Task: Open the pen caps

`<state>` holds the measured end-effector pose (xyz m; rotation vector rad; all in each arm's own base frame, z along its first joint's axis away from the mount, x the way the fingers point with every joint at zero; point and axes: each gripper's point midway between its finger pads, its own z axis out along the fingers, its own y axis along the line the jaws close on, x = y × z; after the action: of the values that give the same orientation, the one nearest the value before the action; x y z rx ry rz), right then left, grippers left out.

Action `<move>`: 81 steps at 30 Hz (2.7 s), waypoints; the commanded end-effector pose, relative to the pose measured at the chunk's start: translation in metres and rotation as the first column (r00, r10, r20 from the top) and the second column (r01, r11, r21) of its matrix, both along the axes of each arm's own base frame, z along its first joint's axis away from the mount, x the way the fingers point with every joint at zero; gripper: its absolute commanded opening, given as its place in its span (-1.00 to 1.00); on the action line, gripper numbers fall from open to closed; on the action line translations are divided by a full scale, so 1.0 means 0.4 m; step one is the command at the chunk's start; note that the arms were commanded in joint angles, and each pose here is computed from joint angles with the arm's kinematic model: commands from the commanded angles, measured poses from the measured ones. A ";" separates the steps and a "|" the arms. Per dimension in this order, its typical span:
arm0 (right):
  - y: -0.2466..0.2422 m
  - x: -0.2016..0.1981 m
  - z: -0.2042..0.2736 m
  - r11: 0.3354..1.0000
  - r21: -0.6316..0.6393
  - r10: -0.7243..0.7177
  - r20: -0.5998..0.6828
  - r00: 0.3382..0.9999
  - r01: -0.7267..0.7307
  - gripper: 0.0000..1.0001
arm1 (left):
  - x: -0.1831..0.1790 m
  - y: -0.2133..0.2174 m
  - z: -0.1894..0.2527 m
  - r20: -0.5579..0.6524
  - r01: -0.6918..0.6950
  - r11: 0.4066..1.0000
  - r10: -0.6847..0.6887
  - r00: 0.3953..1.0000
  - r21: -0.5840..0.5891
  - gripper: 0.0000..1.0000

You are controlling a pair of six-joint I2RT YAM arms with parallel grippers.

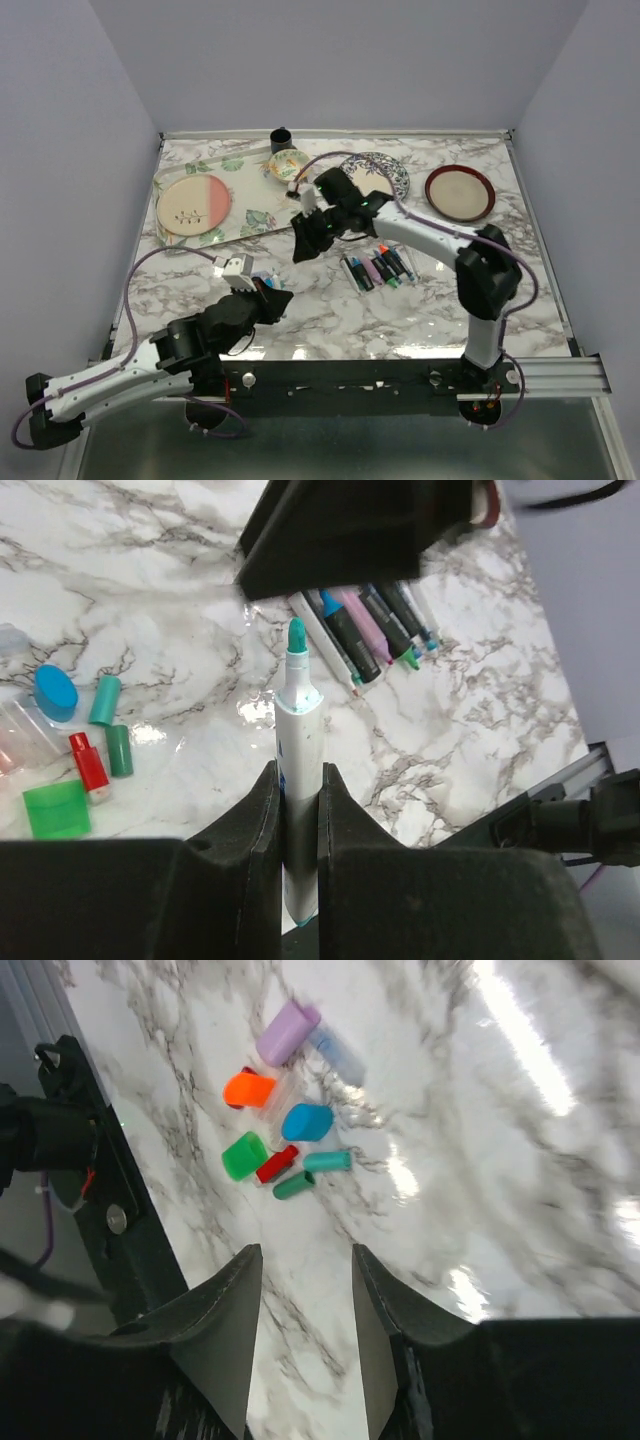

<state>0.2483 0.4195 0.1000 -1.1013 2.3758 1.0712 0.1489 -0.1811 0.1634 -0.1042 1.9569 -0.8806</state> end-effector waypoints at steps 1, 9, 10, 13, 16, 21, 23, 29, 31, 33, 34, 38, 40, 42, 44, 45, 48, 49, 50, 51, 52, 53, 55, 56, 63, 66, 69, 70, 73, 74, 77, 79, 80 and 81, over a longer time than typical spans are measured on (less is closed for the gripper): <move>-0.177 0.096 0.186 0.997 0.048 0.047 0.291 0.956 -0.064 -0.03 | 0.030 -0.080 -0.007 -0.043 -0.011 0.999 0.009 0.999 -0.043 -1.00; -0.468 0.187 0.337 0.987 0.140 -0.145 0.517 0.844 0.083 -0.01 | 0.166 -0.196 -0.132 -0.257 -0.083 0.996 0.072 0.964 -0.032 -0.98; -0.506 0.187 0.373 0.978 0.187 -0.184 0.528 0.829 0.098 -0.01 | 0.168 -0.219 -0.137 -0.287 -0.058 0.997 0.039 0.957 -0.059 -0.98; -0.551 0.177 0.385 0.961 0.246 -0.235 0.499 0.834 0.124 0.00 | 0.213 -0.267 -0.164 -0.341 -0.060 0.995 0.030 0.940 -0.078 -0.95; -0.575 0.172 0.392 0.949 0.285 -0.257 0.459 0.850 0.133 0.00 | 0.244 -0.324 -0.199 -0.384 -0.041 0.996 0.007 0.923 -0.082 -0.92; -0.599 0.167 0.411 0.938 0.318 -0.275 0.434 0.858 0.140 0.00 | 0.265 -0.401 -0.252 -0.437 -0.007 0.991 -0.053 0.898 -0.133 -0.47; -0.607 0.165 0.415 0.934 0.326 -0.283 0.429 0.858 0.145 0.00 | 0.271 -0.399 -0.283 -0.460 -0.019 0.993 -0.037 0.887 -0.116 -0.36; -0.623 0.162 0.426 0.925 0.351 -0.297 0.417 0.859 0.149 0.00 | 0.286 -0.359 -0.292 -0.463 -0.082 0.991 0.023 0.886 -0.106 -0.14; -0.625 0.162 0.425 0.924 0.352 -0.297 0.414 0.861 0.149 -0.01 | 0.287 -0.349 -0.290 -0.458 -0.085 0.992 0.032 0.889 -0.094 -0.04; -0.628 0.163 0.424 0.924 0.350 -0.299 0.414 0.860 0.153 -0.01 | 0.289 -0.346 -0.274 -0.443 -0.081 0.991 0.028 0.896 -0.102 0.01; -0.633 0.165 0.424 0.924 0.347 -0.304 0.418 0.856 0.159 0.00 | 0.288 -0.344 -0.270 -0.436 -0.075 0.992 0.024 0.900 -0.100 0.03; -0.656 0.174 0.422 0.931 0.323 -0.314 0.461 0.830 0.172 0.00 | 0.285 -0.339 -0.220 -0.370 -0.033 0.993 -0.011 0.929 -0.111 0.20; -0.678 0.181 0.414 0.930 0.308 -0.332 0.477 0.814 0.199 0.00 | 0.282 -0.327 -0.206 -0.341 -0.016 0.995 -0.019 0.940 -0.098 0.31; -0.696 0.183 0.422 0.929 0.303 -0.345 0.508 0.789 0.212 0.00 | 0.278 -0.317 -0.165 -0.273 0.022 0.996 -0.045 0.961 -0.088 0.46; -0.725 0.186 0.409 0.920 0.298 -0.379 0.513 0.770 0.254 0.01 | 0.277 -0.305 -0.098 -0.197 0.044 0.993 -0.066 0.978 -0.110 0.59; -0.735 0.183 0.430 0.915 0.309 -0.393 0.544 0.742 0.258 0.02 | 0.275 -0.293 -0.083 -0.158 0.066 0.995 -0.078 0.984 -0.077 0.69; -0.782 0.170 0.446 0.892 0.325 -0.450 0.577 0.681 0.314 0.06 | 0.285 -0.243 0.016 -0.041 0.068 0.997 -0.069 0.997 -0.021 0.88; -0.806 0.169 0.454 0.877 0.331 -0.479 0.585 0.654 0.347 0.07 | 0.290 -0.223 0.041 -0.013 0.062 0.998 -0.062 0.998 0.005 0.93; -0.818 0.163 0.459 0.871 0.331 -0.491 0.594 0.637 0.363 0.11 | 0.289 -0.199 0.094 0.039 0.054 0.999 -0.054 0.998 0.007 0.97; -0.832 0.159 0.449 0.863 0.324 -0.504 0.599 0.622 0.388 0.17 | 0.300 -0.160 0.113 0.037 0.023 0.998 -0.024 0.999 0.050 0.97; -0.856 0.148 0.474 0.848 0.329 -0.524 0.635 0.568 0.414 0.20 | 0.305 -0.133 0.132 0.075 0.020 0.995 -0.028 0.997 0.102 0.97; -0.867 0.144 0.479 0.836 0.334 -0.540 0.641 0.546 0.434 0.24 | 0.301 -0.106 0.171 0.109 0.012 0.994 -0.024 0.994 0.109 0.97; -0.894 0.135 0.502 0.816 0.344 -0.562 0.662 0.497 0.464 0.36 | 0.315 -0.036 0.206 0.133 -0.009 0.984 -0.015 0.991 0.176 0.97; -0.899 0.130 0.511 0.813 0.346 -0.566 0.659 0.495 0.469 0.38 | 0.316 -0.005 0.236 0.161 -0.026 0.983 -0.004 0.987 0.181 0.97; -0.966 0.129 0.566 0.672 0.396 -0.704 0.603 0.375 0.625 0.82 | 0.317 0.192 0.289 0.221 -0.178 0.901 0.095 0.971 0.396 0.97; -1.029 0.135 0.598 0.502 0.438 -0.807 0.547 0.222 0.746 0.93 | 0.301 0.242 0.292 0.255 -0.234 0.852 0.123 0.959 0.468 0.97; -1.036 0.118 0.610 0.458 0.456 -0.830 0.526 0.184 0.764 0.93 | 0.288 0.256 0.276 0.279 -0.253 0.844 0.130 0.952 0.472 0.97; -1.036 0.114 0.609 0.454 0.459 -0.833 0.524 0.181 0.764 0.93 | 0.286 0.257 0.254 0.273 -0.249 0.841 0.126 0.954 0.480 0.97; -1.037 0.105 0.603 0.453 0.471 -0.830 0.532 0.165 0.757 0.93 | 0.282 0.260 0.236 0.279 -0.256 0.840 0.131 0.951 0.478 0.97; -1.042 0.105 0.599 0.449 0.467 -0.828 0.538 0.158 0.762 0.93 | 0.281 0.262 0.231 0.277 -0.256 0.839 0.132 0.952 0.479 0.97; -1.051 0.106 0.590 0.431 0.459 -0.832 0.535 0.146 0.777 0.94 | 0.277 0.264 0.219 0.276 -0.258 0.839 0.136 0.952 0.479 0.97; -1.048 0.103 0.583 0.440 0.450 -0.829 0.537 0.158 0.777 0.95 | 0.275 0.265 0.218 0.281 -0.261 0.840 0.137 0.950 0.475 0.97; -1.045 0.100 0.585 0.445 0.452 -0.827 0.538 0.162 0.773 0.96 | 0.273 0.267 0.219 0.284 -0.266 0.840 0.140 0.948 0.472 0.97; -1.043 0.099 0.584 0.449 0.452 -0.826 0.539 0.165 0.771 0.96 | 0.272 0.269 0.222 0.290 -0.271 0.840 0.144 0.946 0.469 0.97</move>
<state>0.2882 0.0086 0.3426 -0.0299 1.7131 0.2210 0.2601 -0.0829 0.2498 0.1059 1.8603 -0.2449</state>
